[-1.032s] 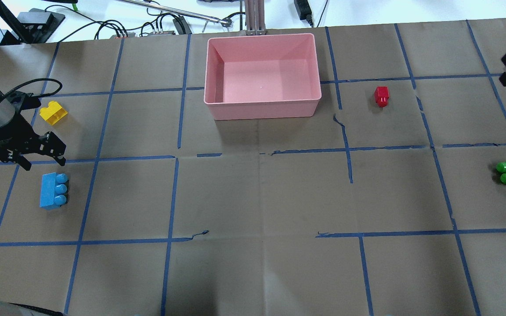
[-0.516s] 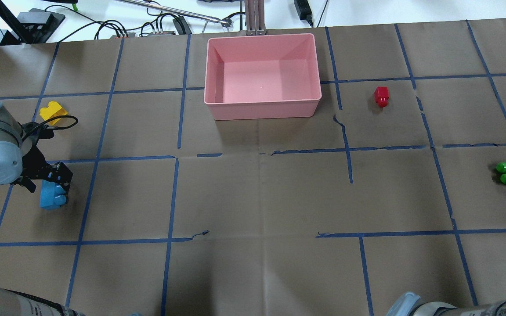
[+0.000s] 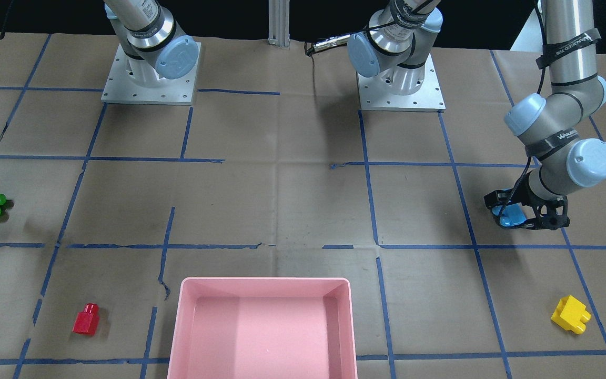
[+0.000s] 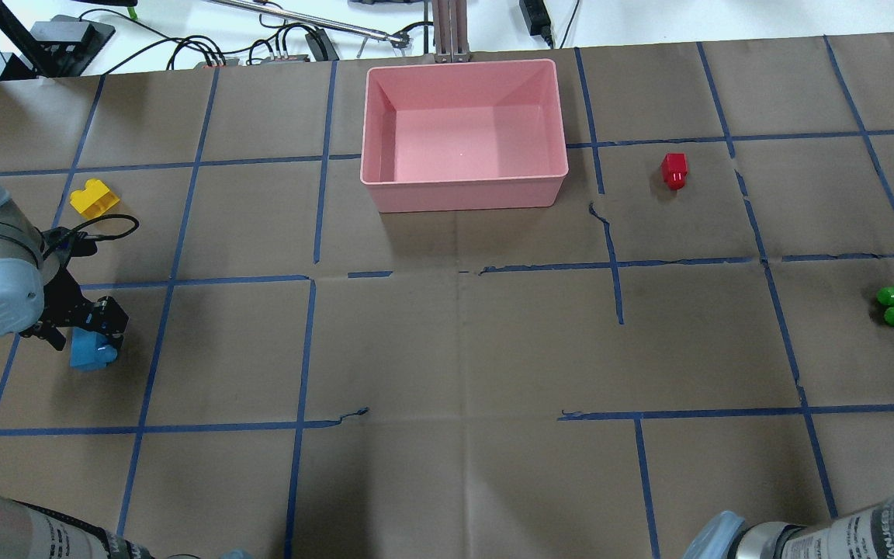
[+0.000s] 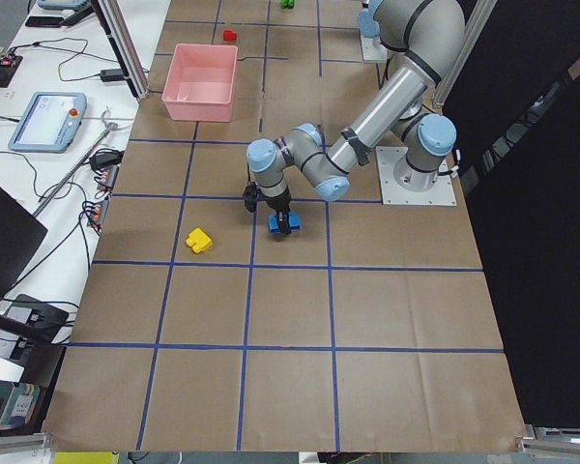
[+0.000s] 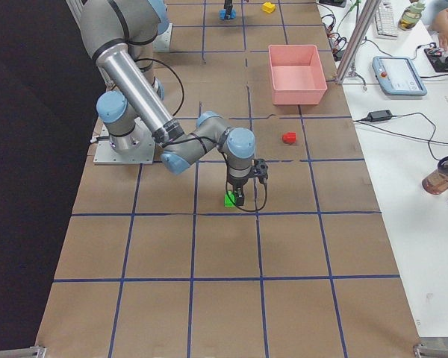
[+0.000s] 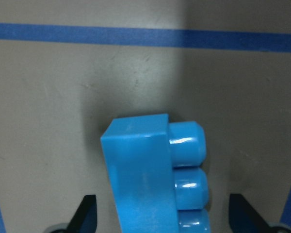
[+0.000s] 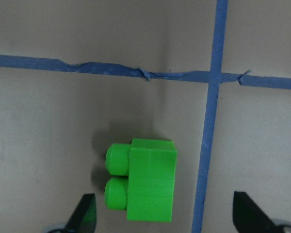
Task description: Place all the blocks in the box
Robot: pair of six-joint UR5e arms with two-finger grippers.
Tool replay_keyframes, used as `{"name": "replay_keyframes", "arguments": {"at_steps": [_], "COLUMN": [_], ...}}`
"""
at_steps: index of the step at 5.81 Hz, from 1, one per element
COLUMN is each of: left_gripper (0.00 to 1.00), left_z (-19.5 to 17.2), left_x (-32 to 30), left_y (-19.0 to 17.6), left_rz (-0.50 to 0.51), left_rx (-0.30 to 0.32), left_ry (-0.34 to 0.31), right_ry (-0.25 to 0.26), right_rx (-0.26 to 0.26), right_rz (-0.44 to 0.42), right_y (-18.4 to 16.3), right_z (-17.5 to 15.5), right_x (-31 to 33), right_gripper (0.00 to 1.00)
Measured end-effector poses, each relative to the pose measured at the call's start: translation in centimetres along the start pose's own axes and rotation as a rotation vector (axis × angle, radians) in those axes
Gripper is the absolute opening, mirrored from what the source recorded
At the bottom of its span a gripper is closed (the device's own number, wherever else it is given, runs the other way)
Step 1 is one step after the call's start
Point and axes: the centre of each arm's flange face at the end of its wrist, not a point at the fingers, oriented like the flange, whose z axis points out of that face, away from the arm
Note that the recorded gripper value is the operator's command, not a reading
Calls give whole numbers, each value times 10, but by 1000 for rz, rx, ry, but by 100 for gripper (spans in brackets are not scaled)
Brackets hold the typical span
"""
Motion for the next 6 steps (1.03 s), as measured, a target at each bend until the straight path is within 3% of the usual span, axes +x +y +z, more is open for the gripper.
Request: {"name": "replay_keyframes", "arguments": {"at_steps": [2, 3, 4, 5, 6], "left_gripper": [14, 0, 0, 0, 0], "left_z": [5, 5, 1, -6, -20], "left_x": [-2, -1, 1, 4, 12], "left_y": [1, 0, -2, -5, -11], "left_rz": [1, 3, 6, 8, 17], "left_rx": [-13, -6, 11, 35, 83], "left_ry": [9, 19, 32, 50, 83], "right_ry": [-34, -46, -59, -68, -74], "right_rx": [-27, -37, -49, -56, -58], "right_rz": [57, 57, 56, 55, 57], "right_y": [-2, -3, -3, -3, -4], "right_z": [30, 38, 47, 54, 57], "right_x": [1, 1, 1, 1, 1], "right_gripper": [100, 100, 99, 86, 66]}}
